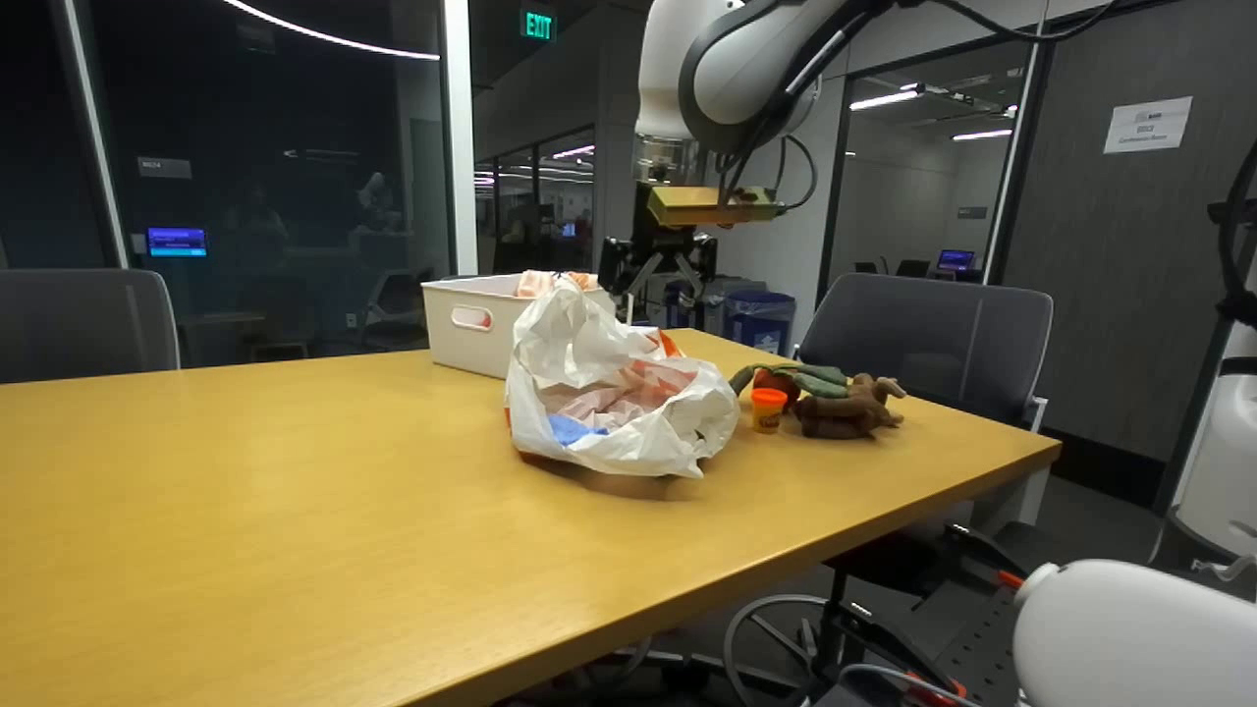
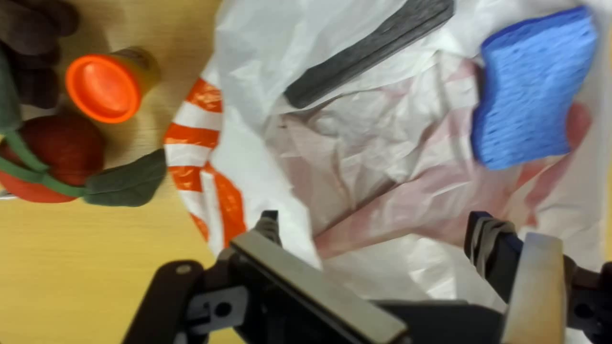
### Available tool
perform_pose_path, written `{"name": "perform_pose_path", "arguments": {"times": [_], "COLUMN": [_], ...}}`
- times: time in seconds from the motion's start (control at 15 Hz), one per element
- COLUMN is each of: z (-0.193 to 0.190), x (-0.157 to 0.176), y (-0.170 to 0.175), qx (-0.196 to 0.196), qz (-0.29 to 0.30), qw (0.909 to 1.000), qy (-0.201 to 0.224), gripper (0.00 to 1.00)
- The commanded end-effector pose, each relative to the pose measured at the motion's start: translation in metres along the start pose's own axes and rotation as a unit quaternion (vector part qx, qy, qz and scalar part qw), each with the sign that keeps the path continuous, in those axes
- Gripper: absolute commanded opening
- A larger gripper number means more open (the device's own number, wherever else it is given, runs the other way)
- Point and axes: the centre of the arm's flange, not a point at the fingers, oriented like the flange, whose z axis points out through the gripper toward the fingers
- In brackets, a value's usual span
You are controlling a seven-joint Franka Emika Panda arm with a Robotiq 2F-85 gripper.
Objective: Remove the items from the plastic bag and put them on the right side of the table.
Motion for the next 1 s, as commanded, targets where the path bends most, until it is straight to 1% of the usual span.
{"name": "perform_pose_path", "arguments": {"times": [0.0,0.2,0.27,0.67,0.93], "z": [0.004,0.021,0.03,0.079,0.103], "x": [-0.008,-0.015,-0.015,-0.013,-0.011], "y": [-0.047,-0.07,-0.075,-0.075,-0.075], "qx": [0.063,0.116,0.122,0.143,0.138], "qz": [-0.076,-0.132,-0.144,-0.166,-0.17], "qw": [0.9949,0.9832,0.9801,0.9693,0.9679], "qy": [-0.021,-0.05,-0.062,-0.11,-0.123], "gripper": [1.0,1.0,1.0,1.0,1.0]}}
